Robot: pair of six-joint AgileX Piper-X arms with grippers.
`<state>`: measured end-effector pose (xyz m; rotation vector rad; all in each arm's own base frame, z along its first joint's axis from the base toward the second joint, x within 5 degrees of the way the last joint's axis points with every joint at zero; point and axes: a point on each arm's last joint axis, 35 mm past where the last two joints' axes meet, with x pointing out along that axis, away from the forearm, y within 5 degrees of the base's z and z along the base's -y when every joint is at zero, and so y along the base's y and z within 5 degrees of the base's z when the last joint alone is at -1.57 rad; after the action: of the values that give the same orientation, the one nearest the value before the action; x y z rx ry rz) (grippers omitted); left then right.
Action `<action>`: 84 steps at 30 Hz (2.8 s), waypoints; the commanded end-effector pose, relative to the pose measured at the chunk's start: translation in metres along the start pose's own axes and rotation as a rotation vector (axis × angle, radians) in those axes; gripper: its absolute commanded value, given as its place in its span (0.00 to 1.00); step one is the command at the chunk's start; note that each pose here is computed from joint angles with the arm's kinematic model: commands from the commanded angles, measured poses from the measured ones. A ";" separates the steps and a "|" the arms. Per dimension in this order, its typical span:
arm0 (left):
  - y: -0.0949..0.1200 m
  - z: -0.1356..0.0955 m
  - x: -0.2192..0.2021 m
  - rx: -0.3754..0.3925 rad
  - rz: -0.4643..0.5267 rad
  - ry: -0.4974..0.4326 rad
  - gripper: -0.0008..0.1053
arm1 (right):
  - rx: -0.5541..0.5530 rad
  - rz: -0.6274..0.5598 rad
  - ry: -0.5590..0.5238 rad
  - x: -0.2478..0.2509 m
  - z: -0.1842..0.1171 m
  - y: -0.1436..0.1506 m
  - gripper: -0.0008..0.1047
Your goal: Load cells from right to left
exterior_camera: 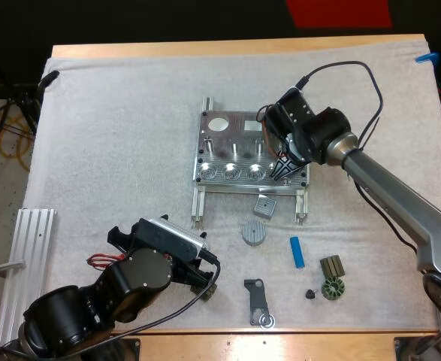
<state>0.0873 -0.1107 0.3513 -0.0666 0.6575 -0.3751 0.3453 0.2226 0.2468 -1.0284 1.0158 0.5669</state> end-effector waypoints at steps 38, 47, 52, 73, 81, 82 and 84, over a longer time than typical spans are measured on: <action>0.001 0.002 -0.002 0.003 0.014 -0.021 0.62 | 0.230 0.103 -0.162 -0.132 -0.052 -0.010 0.43; 0.001 0.002 -0.002 0.003 0.014 -0.021 0.62 | 0.238 0.086 -0.195 -0.158 -0.068 -0.010 0.43; 0.001 0.002 -0.002 0.003 0.014 -0.021 0.62 | 0.234 0.089 -0.189 -0.164 -0.079 -0.004 0.43; -0.002 0.002 -0.002 0.304 -0.060 -0.003 0.62 | 0.284 0.121 -0.101 -0.178 -0.146 0.031 0.43; -0.011 0.011 -0.004 0.444 -0.169 -0.081 0.62 | 0.365 0.122 -0.103 -0.199 -0.167 0.037 0.43; -0.011 0.012 -0.004 0.438 -0.173 -0.094 0.62 | 0.377 0.118 -0.102 -0.202 -0.171 0.038 0.43; -0.013 0.014 -0.003 0.430 -0.179 -0.104 0.62 | 0.396 0.105 -0.104 -0.206 -0.176 0.039 0.43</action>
<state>0.0890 -0.1216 0.3623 0.2800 0.4789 -0.6687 0.1528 0.0972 0.3858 -0.5978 1.0400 0.4880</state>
